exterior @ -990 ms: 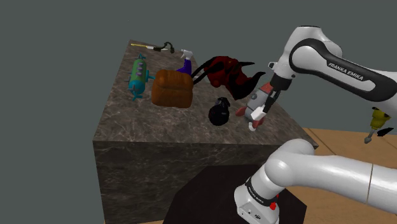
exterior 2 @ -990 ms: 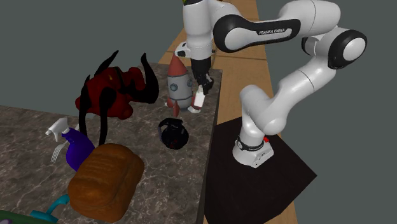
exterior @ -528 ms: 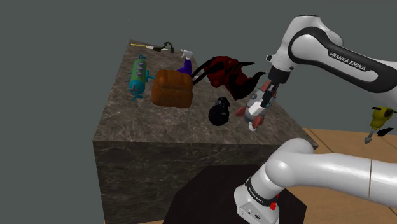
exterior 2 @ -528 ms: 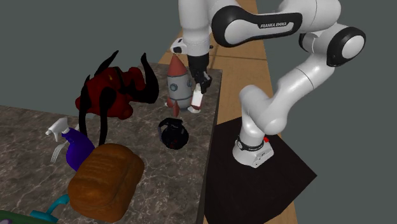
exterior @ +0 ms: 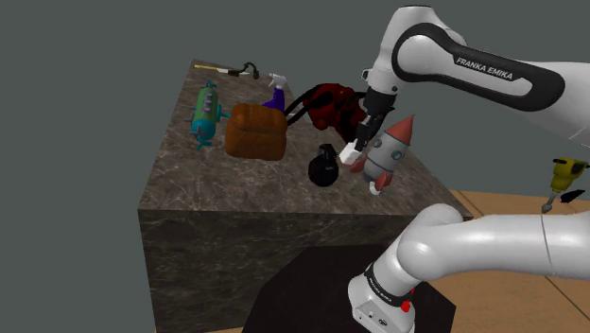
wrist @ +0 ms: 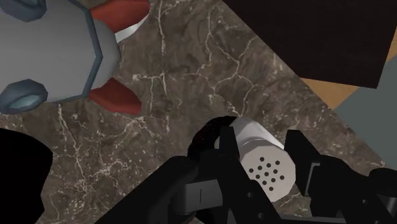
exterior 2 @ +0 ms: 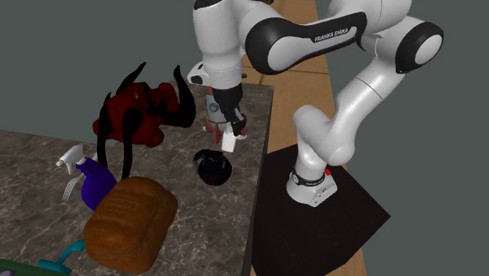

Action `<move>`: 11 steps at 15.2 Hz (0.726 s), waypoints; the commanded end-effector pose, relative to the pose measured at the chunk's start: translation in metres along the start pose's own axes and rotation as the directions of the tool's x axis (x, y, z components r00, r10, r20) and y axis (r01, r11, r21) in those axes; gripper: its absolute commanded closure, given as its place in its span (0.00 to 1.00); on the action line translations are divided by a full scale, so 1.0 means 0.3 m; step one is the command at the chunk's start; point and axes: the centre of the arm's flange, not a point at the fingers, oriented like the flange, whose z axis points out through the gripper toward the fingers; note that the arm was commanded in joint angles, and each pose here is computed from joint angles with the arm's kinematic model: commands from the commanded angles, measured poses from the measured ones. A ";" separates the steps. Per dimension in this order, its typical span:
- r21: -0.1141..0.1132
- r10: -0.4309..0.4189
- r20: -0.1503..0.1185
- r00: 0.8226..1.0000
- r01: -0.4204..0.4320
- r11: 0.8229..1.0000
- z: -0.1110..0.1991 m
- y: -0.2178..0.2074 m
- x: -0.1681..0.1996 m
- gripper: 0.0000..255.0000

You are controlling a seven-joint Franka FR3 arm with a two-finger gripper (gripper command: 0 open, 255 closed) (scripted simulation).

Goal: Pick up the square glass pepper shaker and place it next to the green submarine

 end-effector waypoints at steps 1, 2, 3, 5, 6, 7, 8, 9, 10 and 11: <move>0.001 0.001 -0.001 1.000 -0.001 1.000 -0.011 -0.053 0.057 1.00; 0.001 0.001 -0.001 1.000 -0.001 1.000 -0.016 -0.081 0.092 1.00; 0.001 0.001 -0.001 1.000 -0.001 1.000 -0.021 -0.108 0.126 1.00; 0.001 0.001 -0.001 1.000 -0.001 1.000 -0.030 -0.162 0.194 1.00; 0.001 0.001 -0.001 1.000 -0.001 1.000 -0.035 -0.189 0.229 1.00; 0.001 0.001 -0.001 1.000 -0.001 1.000 -0.040 -0.217 0.263 1.00; 0.001 0.001 -0.001 1.000 -0.001 1.000 -0.045 -0.244 0.297 1.00; 0.001 0.001 -0.001 1.000 -0.001 1.000 -0.050 -0.271 0.331 1.00; 0.001 0.001 -0.001 1.000 -0.001 1.000 -0.055 -0.298 0.365 1.00; 0.001 0.001 -0.001 1.000 -0.001 1.000 -0.059 -0.325 0.400 1.00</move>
